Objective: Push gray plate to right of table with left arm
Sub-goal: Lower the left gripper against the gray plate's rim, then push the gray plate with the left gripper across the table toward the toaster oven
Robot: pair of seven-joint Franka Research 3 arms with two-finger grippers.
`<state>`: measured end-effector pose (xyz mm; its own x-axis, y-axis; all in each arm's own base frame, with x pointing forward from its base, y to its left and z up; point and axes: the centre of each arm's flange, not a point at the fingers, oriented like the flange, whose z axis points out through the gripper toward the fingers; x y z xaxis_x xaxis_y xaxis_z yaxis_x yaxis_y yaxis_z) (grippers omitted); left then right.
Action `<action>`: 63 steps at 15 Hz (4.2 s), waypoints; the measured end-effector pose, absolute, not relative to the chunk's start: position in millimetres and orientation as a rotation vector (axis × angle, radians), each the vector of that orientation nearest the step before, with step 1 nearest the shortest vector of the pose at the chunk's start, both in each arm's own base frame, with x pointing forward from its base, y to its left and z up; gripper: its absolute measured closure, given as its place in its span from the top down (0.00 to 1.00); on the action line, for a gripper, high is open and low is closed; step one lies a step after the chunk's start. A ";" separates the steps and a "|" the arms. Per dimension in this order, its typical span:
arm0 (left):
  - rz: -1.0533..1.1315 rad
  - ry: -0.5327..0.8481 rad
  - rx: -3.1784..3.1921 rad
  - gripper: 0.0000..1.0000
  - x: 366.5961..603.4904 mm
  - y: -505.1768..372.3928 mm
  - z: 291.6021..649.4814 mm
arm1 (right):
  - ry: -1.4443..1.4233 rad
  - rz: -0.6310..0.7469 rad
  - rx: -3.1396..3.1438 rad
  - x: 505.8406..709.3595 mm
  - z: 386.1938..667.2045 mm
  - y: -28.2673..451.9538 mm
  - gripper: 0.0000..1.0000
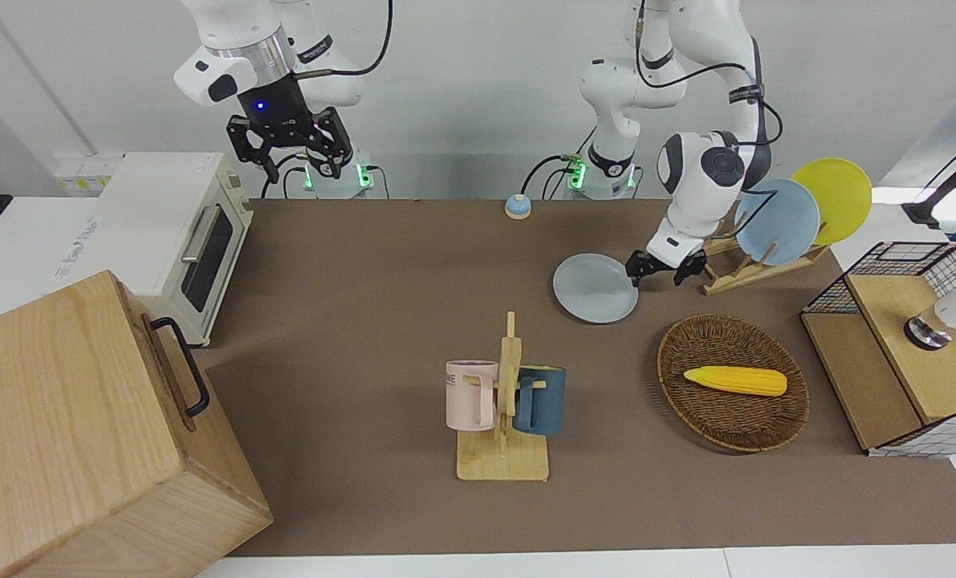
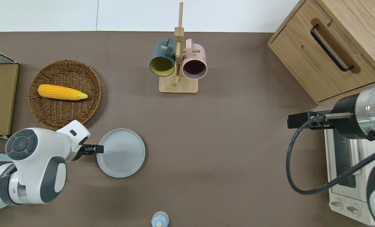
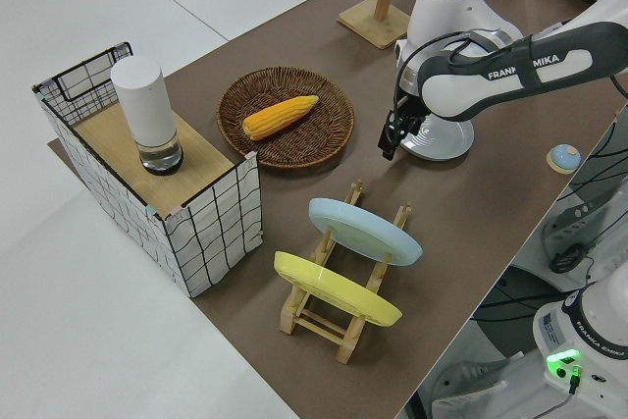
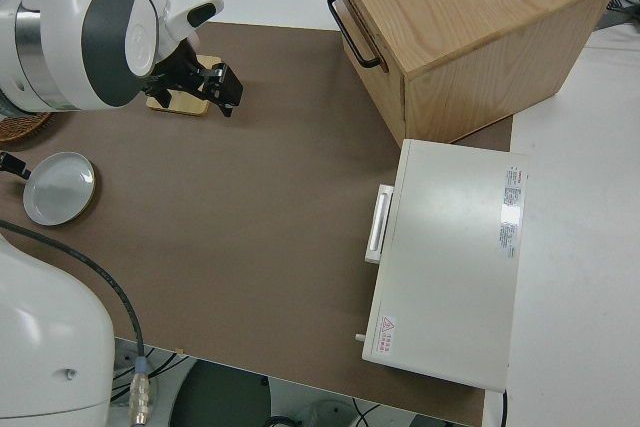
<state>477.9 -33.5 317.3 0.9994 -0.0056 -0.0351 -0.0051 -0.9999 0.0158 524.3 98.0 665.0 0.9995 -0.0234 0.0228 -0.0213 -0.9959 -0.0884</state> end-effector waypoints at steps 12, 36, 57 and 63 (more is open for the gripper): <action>-0.067 0.079 3.072 0.65 461.8 -36.4 296.2 | 0.034 -0.036 -3.053 524.3 665.0 98.0 1.00; -0.034 0.210 3.037 0.04 456.1 -75.0 302.6 | 0.034 -0.036 -3.053 524.3 665.0 98.0 1.00; -0.008 0.227 2.982 0.04 426.3 -194.2 300.4 | 0.034 -0.036 -3.053 524.2 665.0 98.0 1.00; 0.005 0.233 2.943 0.04 420.3 -228.2 299.1 | 0.034 -0.036 -3.053 524.2 665.0 98.0 1.00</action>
<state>420.3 -228.2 299.1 0.9876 0.1565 -0.0116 0.1559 -0.9697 0.1879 524.2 98.0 665.0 0.9995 -0.0234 0.0228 -0.0213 -0.9959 -0.0884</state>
